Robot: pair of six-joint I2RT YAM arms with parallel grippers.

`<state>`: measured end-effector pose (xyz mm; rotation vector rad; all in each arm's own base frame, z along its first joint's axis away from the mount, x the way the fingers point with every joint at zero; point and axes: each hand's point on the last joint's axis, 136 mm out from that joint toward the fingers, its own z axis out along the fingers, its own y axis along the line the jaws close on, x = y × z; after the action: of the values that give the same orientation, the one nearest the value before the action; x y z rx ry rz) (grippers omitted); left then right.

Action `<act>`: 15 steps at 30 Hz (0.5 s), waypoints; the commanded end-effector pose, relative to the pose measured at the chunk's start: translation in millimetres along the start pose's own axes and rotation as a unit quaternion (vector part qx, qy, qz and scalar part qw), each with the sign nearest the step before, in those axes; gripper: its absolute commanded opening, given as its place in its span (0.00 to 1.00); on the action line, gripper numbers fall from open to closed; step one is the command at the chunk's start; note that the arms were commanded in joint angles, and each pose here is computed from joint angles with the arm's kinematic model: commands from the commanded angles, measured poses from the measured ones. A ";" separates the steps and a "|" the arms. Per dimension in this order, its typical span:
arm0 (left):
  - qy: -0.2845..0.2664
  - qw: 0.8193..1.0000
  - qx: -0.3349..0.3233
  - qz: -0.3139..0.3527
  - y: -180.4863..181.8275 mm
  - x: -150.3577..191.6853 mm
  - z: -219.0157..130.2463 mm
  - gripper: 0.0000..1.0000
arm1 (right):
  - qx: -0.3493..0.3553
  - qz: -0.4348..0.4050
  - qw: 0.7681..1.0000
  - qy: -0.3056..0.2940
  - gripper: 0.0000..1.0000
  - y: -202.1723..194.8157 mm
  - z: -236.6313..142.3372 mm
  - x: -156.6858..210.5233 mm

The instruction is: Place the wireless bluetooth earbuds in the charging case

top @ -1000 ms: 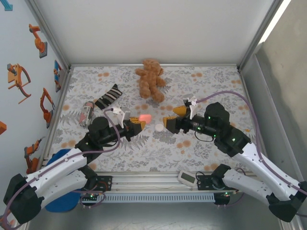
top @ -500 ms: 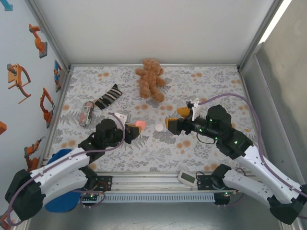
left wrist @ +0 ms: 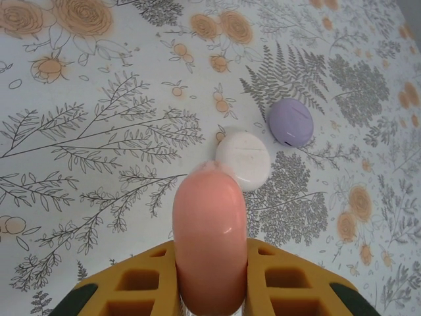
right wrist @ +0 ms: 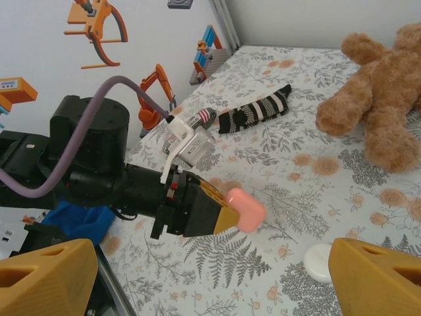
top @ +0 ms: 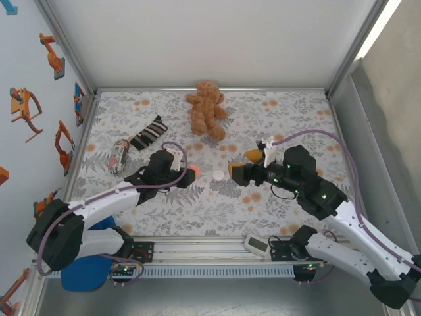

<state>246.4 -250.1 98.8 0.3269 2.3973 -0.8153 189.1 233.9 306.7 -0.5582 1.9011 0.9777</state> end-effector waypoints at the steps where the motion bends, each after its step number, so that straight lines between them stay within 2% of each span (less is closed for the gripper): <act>1: 0.019 0.999 0.007 -0.042 4.6 -2.7 8.8 0.00 | 0.006 -0.001 1.000 -0.008 0.90 -1.9 -4.2 -0.3; 6: 0.032 0.995 0.033 -0.085 13.3 -5.5 25.2 0.00 | 0.010 0.000 1.000 -0.004 0.90 -3.4 -6.3 3.3; 15: 0.064 0.991 0.055 -0.108 12.2 -1.8 52.6 0.00 | 0.027 -0.004 1.000 -0.010 0.90 -7.6 -15.8 4.0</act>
<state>269.0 -258.2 50.1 0.1703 2.5773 -0.9517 183.9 222.1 306.0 -0.5356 1.9004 0.9510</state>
